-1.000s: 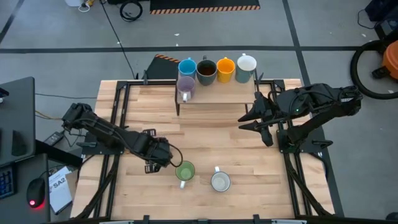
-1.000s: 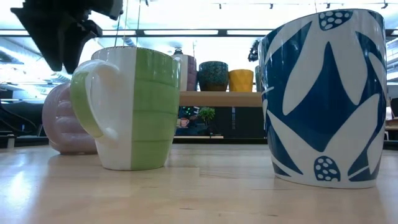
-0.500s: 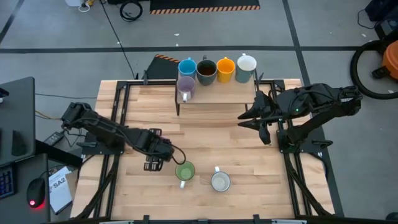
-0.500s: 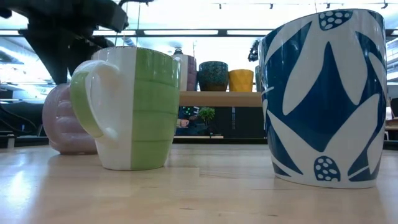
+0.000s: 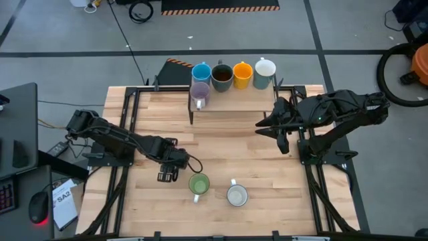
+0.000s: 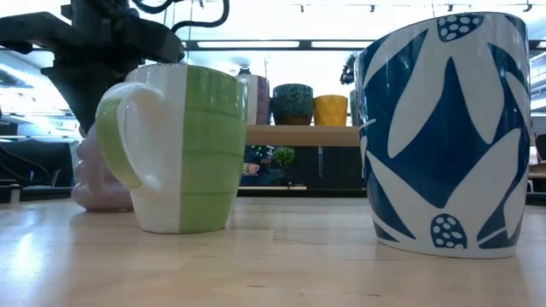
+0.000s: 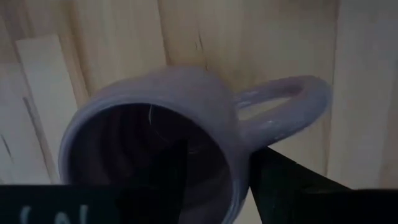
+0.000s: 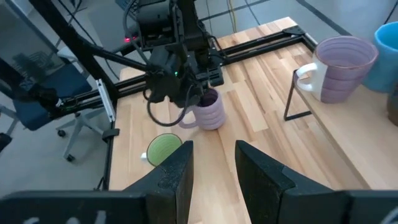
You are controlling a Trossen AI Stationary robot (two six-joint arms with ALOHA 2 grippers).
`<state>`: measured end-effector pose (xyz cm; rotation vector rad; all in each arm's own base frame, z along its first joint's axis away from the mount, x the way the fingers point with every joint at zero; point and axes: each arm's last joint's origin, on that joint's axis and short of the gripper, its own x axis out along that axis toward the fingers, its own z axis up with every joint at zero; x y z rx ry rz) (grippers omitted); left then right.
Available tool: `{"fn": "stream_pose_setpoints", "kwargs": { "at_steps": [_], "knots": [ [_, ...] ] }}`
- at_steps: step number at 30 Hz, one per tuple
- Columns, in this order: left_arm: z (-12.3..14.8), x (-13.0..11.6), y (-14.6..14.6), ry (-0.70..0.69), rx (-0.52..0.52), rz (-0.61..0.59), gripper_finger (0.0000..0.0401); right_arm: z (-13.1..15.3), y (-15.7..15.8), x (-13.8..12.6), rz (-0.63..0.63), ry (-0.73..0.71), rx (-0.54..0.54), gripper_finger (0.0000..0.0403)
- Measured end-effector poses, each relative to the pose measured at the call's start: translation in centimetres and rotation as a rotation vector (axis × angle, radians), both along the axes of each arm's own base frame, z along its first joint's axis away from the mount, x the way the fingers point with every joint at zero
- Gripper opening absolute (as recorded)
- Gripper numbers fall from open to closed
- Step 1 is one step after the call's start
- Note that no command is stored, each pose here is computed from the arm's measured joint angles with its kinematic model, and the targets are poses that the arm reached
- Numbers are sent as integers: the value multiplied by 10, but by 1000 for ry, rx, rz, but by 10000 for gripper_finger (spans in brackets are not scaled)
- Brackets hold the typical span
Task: Place coffee mugs
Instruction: Put the violet mug on the shelf
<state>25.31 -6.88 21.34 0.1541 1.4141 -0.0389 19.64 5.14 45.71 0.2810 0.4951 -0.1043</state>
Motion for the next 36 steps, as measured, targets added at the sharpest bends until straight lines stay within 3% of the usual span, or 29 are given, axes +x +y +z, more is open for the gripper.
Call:
{"fn": "stream_pose_setpoints", "kwargs": {
  "at_steps": [14, 19, 27, 36],
  "knots": [
    [12, 19, 18, -108, 40, -174, 47, 0, 0, 0, -7, -6, -2, 124],
    [28, 36, 41, -224, 30, -204, 46, 0, 0, 0, -13, -6, 8, 124],
    [26, 55, 65, -286, 45, -284, 47, 1, -1, 0, -66, -12, 58, 124],
    [33, 111, 81, -285, 7, -362, 46, -10, 1, 6, -120, 79, 104, 124]
  ]
}}
